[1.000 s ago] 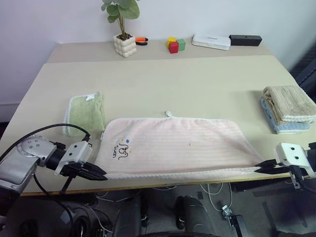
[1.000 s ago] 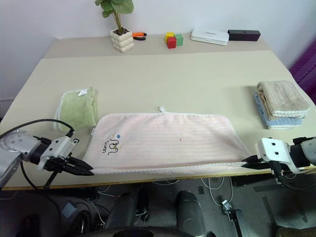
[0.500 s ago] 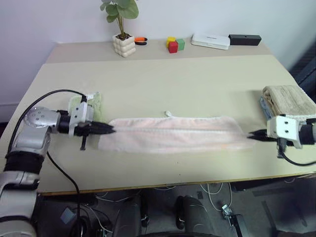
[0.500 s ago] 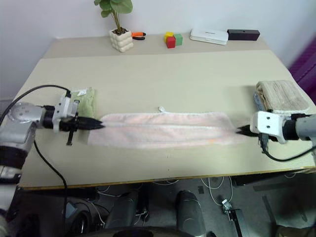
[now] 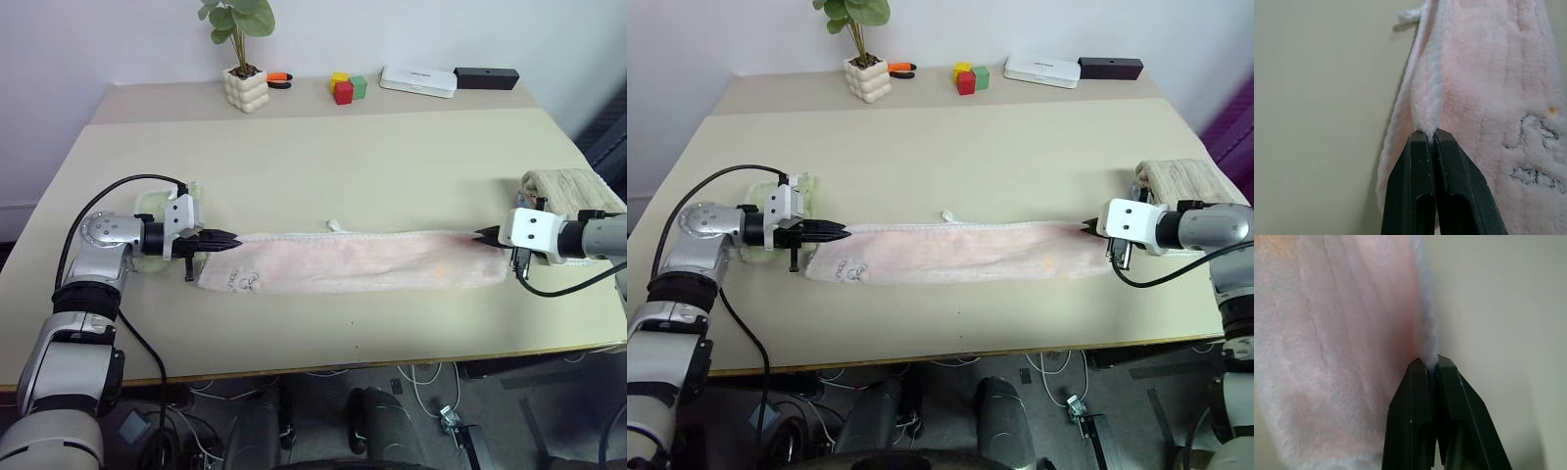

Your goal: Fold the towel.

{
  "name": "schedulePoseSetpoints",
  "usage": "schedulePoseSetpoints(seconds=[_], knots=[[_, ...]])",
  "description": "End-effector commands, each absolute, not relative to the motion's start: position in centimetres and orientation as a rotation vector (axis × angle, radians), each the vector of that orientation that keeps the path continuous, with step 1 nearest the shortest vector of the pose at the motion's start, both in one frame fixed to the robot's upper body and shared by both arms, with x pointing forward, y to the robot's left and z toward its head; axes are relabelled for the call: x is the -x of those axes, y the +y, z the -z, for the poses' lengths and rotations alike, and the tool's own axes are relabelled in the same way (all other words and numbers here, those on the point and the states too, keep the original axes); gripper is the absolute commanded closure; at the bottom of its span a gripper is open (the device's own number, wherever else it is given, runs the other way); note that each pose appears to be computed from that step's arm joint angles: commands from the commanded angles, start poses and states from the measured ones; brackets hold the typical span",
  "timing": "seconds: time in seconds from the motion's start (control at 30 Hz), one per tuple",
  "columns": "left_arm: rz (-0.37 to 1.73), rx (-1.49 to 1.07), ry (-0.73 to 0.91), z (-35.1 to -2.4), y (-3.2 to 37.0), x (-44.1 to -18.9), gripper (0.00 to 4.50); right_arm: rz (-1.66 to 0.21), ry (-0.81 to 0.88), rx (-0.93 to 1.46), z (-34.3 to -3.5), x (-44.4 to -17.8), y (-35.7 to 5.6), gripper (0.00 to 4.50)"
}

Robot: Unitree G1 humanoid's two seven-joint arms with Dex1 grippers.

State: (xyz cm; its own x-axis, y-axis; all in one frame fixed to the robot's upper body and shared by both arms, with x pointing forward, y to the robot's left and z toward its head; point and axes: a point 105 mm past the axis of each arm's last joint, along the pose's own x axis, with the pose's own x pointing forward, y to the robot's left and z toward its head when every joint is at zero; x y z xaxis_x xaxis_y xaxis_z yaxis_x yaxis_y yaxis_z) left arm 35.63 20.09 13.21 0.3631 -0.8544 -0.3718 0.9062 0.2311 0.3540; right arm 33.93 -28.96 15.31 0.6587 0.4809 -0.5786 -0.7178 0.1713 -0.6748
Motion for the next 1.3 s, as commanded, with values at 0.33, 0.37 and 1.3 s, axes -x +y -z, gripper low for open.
schedulePoseSetpoints(seconds=[0.33,0.37,1.3], knots=[[1.140,-0.525,0.096,-14.0,20.2,-36.8,4.48,-0.822,0.206,1.120,-16.1,-35.1,-28.7,4.50],[1.133,-0.512,0.099,-14.0,20.2,-36.9,4.48,-0.822,0.206,1.121,-16.0,-35.1,-28.7,4.50],[0.905,0.368,-0.237,-22.6,12.4,-37.1,4.47,-0.402,-0.128,0.169,-20.0,-37.2,-21.0,4.48]])
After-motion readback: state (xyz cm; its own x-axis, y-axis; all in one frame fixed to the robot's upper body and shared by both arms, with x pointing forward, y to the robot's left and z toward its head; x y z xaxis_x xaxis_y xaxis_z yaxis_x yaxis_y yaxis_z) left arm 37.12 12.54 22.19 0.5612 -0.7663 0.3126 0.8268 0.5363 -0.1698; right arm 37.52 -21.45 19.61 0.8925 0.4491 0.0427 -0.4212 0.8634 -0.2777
